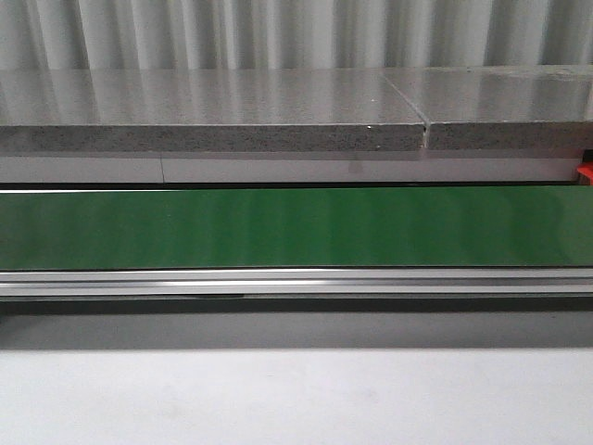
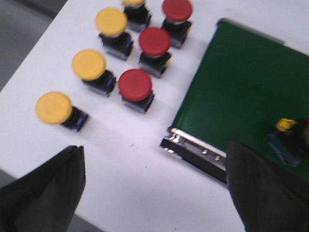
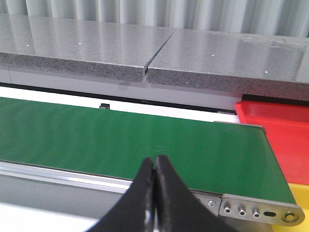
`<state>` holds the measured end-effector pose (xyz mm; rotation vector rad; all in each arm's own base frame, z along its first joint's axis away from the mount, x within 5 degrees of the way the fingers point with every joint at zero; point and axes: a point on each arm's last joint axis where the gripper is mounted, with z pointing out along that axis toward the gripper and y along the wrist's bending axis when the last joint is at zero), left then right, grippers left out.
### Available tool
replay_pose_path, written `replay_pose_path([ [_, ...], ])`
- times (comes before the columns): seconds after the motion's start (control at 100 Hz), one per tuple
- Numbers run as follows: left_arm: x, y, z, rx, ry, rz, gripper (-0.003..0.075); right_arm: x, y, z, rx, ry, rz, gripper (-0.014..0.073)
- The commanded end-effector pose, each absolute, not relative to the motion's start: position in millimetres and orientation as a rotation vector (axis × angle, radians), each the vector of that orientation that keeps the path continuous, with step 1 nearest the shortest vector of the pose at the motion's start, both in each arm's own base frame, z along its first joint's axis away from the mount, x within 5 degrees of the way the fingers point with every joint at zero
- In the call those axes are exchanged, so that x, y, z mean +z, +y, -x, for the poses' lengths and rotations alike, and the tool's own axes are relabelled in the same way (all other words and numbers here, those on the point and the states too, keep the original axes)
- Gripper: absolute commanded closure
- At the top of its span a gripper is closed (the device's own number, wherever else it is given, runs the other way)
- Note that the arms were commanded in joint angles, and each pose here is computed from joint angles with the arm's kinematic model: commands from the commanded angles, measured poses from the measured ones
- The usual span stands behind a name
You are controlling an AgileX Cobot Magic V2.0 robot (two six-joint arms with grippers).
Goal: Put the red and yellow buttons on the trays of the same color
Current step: 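Lower the red button onto the conveyor belt and release it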
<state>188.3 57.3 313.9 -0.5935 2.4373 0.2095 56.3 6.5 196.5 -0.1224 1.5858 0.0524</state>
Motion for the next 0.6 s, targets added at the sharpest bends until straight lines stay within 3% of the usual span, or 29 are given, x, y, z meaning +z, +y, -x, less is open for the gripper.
replay_pose_path([
  [0.0,311.8,71.8,-183.7,0.210,2.338,0.711,0.0155,208.7,5.9,-54.7,0.043,1.489,0.118,0.0664],
  [0.31,292.0,110.8,-169.2,0.267,2.225,1.025,0.0155,208.7,5.9,-54.7,0.043,1.489,0.118,0.0664],
  [0.59,262.9,127.5,-185.6,0.296,2.344,1.074,0.0155,208.7,5.9,-54.7,0.043,1.489,0.118,0.0664],
])
